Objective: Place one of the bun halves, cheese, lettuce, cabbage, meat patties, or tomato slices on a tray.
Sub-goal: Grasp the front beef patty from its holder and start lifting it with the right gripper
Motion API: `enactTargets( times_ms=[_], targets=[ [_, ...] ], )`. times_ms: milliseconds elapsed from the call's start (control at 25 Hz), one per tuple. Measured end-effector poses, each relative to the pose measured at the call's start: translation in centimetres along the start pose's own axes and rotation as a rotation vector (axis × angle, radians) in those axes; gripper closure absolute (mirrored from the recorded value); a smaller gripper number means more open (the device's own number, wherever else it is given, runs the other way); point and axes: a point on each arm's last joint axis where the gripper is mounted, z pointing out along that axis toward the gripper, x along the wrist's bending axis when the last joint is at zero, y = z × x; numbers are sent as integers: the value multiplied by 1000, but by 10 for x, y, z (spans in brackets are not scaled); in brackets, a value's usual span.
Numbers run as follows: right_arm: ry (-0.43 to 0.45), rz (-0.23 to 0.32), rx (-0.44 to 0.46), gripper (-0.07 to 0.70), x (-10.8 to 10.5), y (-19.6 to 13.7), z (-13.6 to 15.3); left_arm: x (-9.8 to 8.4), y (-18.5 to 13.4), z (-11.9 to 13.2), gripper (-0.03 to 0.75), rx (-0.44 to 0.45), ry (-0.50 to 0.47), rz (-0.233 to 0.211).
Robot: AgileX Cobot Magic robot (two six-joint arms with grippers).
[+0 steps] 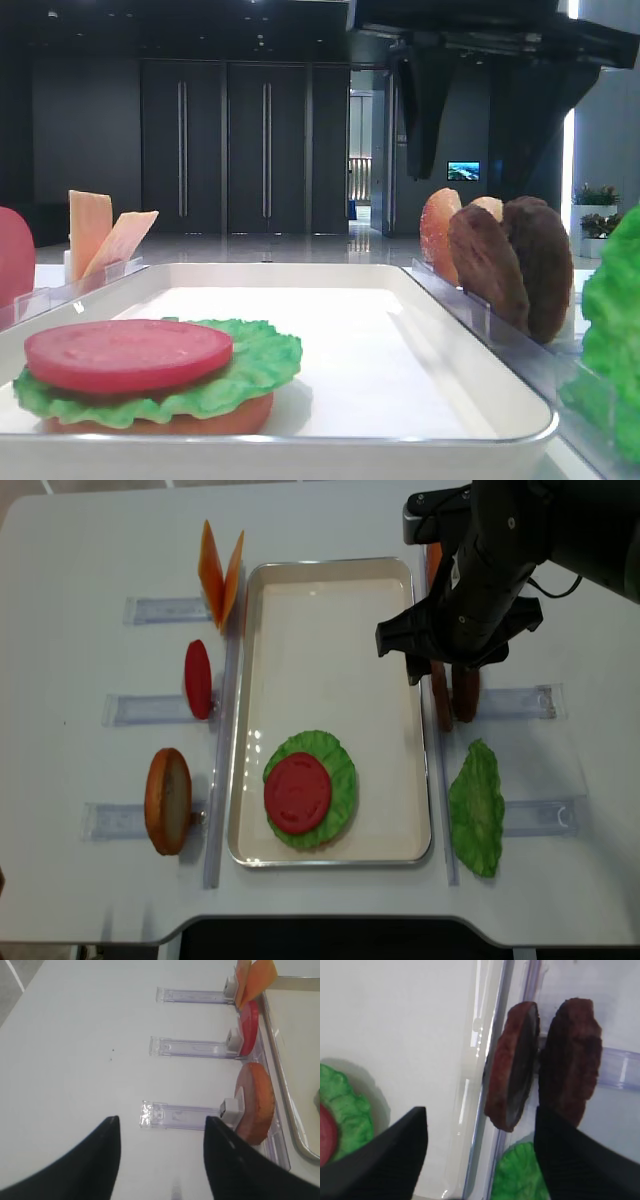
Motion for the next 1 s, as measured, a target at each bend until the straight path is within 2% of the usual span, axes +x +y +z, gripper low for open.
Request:
enactTargets(
  times_ms=[720,1000],
  targets=[
    [-22,-2,24,191,1,8,29,0,0,0,307,0,0,0],
    [-51,-1,-19,191,-4,13,30,0,0,0,307,0,0,0]
  ],
)
